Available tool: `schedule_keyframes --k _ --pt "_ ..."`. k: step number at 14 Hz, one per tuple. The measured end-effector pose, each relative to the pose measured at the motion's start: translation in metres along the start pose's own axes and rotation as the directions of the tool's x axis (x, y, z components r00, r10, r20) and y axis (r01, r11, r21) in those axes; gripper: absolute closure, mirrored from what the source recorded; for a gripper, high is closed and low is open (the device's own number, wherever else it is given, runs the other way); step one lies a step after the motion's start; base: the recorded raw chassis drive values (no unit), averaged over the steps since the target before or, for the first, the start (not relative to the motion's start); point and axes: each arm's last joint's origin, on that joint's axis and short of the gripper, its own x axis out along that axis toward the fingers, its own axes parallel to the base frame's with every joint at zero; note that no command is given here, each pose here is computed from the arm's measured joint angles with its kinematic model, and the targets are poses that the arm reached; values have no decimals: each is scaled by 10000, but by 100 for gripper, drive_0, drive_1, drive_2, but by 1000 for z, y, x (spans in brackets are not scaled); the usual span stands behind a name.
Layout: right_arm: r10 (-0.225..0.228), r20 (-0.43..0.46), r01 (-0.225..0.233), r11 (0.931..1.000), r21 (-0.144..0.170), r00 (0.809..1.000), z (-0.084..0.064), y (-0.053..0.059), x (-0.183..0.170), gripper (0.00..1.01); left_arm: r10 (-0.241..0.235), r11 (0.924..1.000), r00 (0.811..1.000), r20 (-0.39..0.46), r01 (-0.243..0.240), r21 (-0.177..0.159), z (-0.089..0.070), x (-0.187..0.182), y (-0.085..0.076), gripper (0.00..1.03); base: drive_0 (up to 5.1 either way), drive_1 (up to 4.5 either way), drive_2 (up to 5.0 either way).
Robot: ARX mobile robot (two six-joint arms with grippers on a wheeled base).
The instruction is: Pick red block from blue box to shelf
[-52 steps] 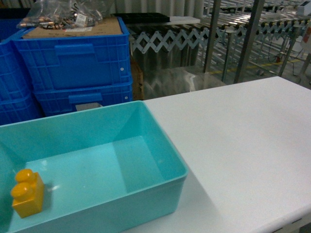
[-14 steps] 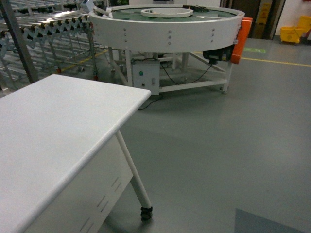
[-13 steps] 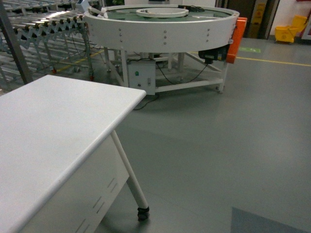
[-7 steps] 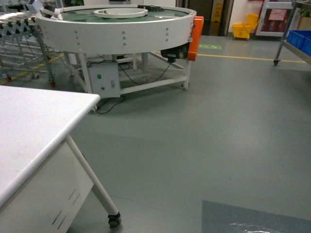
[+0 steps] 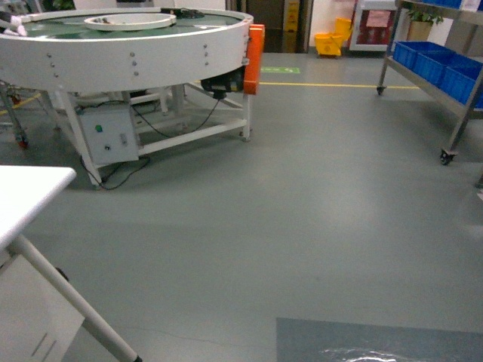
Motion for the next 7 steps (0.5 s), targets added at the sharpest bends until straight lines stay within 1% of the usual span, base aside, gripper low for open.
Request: schedule_keyframes --k 4,5,7 --pt "6 38 -6 10000 1 10000 0 0 0 72 4 10000 10000 15 -4 0 0 0 0 5 -167 -167 -167" --pt "2 42 -3 10000 2 10000 0 0 0 72 4 10000 10000 15 -4 0 0 0 0 5 165 -121 -503" --pt "6 95 -6 10000 4 10000 1 0 -1 72 4 10000 10000 19 -4 0 0 0 0 5 316 74 -447"
